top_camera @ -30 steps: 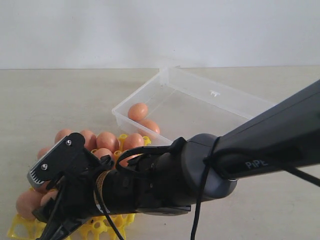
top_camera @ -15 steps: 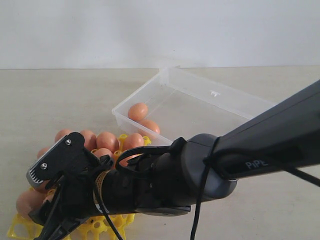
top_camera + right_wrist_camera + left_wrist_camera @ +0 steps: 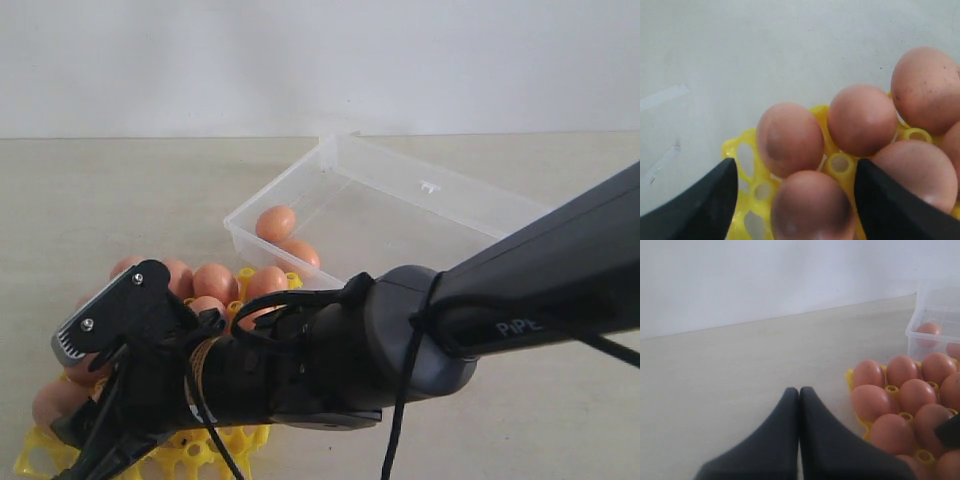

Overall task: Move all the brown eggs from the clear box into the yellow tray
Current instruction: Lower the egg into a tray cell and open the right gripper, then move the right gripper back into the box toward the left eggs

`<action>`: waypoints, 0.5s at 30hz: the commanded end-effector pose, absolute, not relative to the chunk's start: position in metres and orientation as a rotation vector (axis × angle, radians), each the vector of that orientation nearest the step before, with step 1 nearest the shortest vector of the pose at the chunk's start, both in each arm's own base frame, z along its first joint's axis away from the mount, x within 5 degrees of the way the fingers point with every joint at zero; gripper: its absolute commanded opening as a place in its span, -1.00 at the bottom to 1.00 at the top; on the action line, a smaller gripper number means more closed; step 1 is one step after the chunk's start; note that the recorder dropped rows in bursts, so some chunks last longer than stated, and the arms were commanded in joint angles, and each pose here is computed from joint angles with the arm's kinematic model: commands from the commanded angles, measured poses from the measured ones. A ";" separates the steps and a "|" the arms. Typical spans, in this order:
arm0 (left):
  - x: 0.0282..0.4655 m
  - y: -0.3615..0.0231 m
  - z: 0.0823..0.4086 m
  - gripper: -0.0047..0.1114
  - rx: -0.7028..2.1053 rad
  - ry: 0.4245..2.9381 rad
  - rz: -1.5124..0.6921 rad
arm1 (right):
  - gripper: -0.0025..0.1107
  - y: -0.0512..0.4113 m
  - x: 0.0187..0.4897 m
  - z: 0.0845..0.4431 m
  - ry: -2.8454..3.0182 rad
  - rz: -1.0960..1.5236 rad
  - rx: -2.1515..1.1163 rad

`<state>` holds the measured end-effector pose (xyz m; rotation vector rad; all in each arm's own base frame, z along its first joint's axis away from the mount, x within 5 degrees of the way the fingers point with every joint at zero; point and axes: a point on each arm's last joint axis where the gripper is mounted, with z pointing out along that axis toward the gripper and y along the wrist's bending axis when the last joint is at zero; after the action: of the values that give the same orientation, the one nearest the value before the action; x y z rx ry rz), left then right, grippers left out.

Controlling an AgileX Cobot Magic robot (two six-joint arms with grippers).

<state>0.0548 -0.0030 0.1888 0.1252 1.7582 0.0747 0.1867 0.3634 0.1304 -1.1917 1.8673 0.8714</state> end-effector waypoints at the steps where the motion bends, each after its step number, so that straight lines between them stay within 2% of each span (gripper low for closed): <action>1: 0.055 -0.003 0.189 -0.99 0.129 1.744 0.071 | 0.18 0.361 0.189 0.164 1.814 0.913 -1.122; 5: 0.055 -0.003 0.190 -0.99 0.128 1.739 0.072 | 0.17 0.353 0.186 0.208 1.739 0.919 -1.078; 7: 0.055 -0.003 0.190 -0.99 0.128 1.739 0.072 | 0.09 0.347 0.185 0.226 1.722 0.896 -1.063; 11: 0.055 -0.003 0.190 -0.99 0.128 1.739 0.072 | -0.25 0.330 0.182 0.258 1.687 0.782 -1.083; 15: 0.055 -0.003 0.190 -0.99 0.128 1.739 0.072 | -0.71 0.315 0.179 0.280 1.637 0.657 -1.135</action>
<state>0.0549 -0.0029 0.1894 0.1239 1.7520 0.0760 0.1782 0.3259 0.2667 -1.1067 1.6618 0.7474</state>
